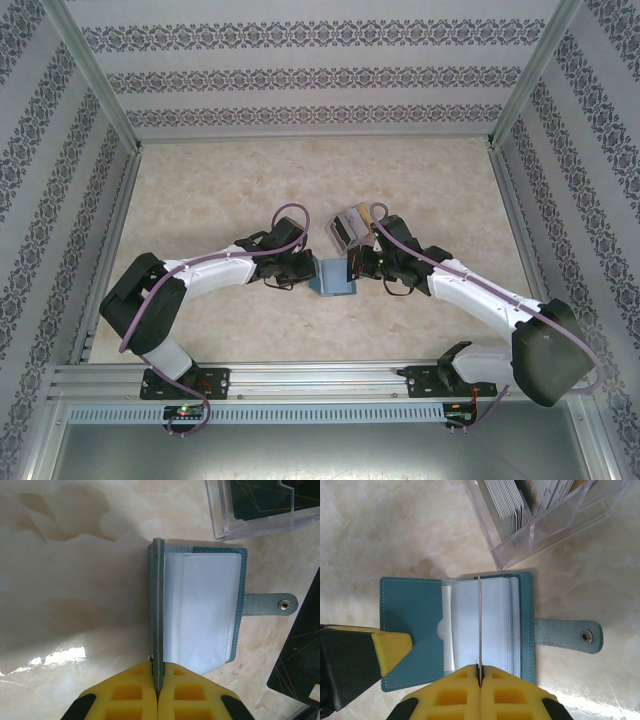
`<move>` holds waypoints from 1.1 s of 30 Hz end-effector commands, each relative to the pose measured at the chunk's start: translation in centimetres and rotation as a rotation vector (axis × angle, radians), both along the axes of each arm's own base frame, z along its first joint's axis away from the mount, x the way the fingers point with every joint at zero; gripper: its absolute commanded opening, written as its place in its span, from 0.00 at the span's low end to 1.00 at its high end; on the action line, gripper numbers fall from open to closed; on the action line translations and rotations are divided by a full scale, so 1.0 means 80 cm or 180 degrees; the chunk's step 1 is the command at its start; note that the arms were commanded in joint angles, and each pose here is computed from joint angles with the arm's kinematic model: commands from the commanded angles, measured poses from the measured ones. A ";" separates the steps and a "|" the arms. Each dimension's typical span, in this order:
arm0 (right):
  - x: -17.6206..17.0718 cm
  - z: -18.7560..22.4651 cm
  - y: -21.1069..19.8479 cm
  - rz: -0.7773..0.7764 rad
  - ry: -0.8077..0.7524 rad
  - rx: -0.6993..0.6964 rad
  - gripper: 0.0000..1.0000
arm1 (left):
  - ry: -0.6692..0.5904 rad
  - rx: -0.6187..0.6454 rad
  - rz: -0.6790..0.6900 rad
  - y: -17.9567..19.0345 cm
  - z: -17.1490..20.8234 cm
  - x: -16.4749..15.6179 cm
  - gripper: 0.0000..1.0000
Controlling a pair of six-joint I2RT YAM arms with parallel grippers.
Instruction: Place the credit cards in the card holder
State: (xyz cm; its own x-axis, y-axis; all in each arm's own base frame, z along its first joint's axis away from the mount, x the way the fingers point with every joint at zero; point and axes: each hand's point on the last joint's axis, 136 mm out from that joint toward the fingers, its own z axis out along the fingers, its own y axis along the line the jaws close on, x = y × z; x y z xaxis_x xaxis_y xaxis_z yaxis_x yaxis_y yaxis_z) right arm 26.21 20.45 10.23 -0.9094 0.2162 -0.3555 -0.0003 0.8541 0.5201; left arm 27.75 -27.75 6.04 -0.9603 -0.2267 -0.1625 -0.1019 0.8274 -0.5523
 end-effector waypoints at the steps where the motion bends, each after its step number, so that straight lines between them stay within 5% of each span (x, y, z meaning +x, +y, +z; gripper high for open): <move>1: 0.003 -0.009 -0.001 0.0034 -0.0020 -0.0107 0.00 | -0.0056 -0.0102 0.0032 -0.005 0.010 0.004 0.00; 16: -0.004 -0.058 0.003 0.0135 0.0113 -0.0156 0.00 | -0.0002 -0.0073 -0.0083 -0.009 0.003 0.001 0.00; 33: 0.001 -0.057 0.012 0.0169 0.0105 -0.0094 0.00 | 0.0064 -0.0062 -0.0136 -0.010 -0.008 -0.003 0.00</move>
